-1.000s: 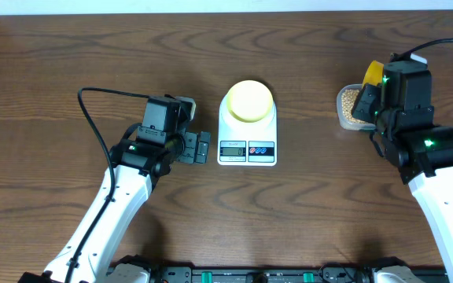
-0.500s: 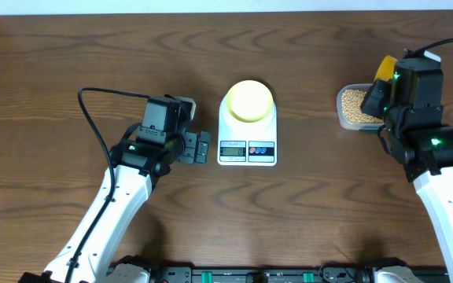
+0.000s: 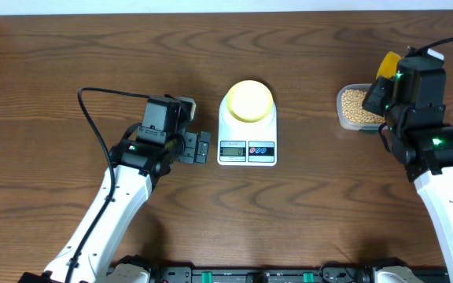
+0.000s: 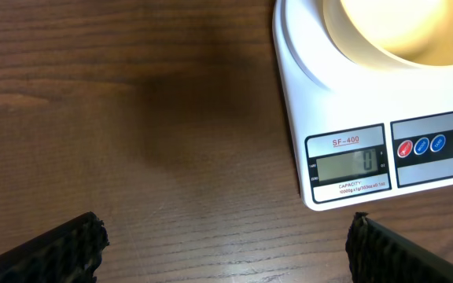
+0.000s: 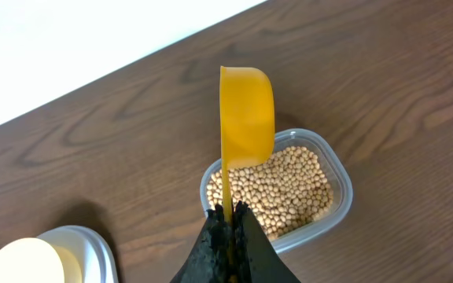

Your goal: Scoop item into bowl and weigh 50g on scale

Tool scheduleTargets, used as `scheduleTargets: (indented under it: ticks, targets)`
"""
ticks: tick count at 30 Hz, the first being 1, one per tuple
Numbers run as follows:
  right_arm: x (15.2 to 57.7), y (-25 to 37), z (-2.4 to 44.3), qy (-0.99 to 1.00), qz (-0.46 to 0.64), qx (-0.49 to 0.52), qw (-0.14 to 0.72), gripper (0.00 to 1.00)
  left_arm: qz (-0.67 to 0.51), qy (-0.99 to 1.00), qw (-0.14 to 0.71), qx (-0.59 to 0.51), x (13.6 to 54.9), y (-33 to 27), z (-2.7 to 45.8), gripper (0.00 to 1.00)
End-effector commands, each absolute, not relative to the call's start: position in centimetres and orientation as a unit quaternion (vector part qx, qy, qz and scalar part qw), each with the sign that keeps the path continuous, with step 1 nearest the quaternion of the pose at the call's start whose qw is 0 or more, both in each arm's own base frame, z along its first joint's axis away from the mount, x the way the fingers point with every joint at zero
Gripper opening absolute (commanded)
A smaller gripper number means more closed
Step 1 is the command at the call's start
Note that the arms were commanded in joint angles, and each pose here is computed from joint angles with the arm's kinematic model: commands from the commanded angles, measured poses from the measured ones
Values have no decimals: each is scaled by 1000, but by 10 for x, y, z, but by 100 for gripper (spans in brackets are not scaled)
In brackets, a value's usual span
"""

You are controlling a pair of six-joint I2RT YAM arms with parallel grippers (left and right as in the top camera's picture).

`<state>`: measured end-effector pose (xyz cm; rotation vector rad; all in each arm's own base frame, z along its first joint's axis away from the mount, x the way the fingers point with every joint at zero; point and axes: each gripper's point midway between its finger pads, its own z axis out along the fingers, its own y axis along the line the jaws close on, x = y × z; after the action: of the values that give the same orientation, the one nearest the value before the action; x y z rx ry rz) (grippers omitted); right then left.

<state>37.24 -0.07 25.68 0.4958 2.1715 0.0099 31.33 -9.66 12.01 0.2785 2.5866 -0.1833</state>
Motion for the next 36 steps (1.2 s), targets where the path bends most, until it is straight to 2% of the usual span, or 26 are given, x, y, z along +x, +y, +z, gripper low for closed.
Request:
scheduleTargets:
  ticks: [1,21,30,36]
  targets:
    - [375,-6,265,866,2,213,453,1,-65,958,260,97,312,-94,118,100]
    - [379,-58,277,834,-22,273,479,1,-65,958,260,97,312,-94,118,100]
    - [394,-87,308,784,-22,301,542,1,-65,958,260,97,312,-94,118,99]
    - [396,-84,308,797,-28,266,541,1,-65,958,260,97,312,-94,118,100]
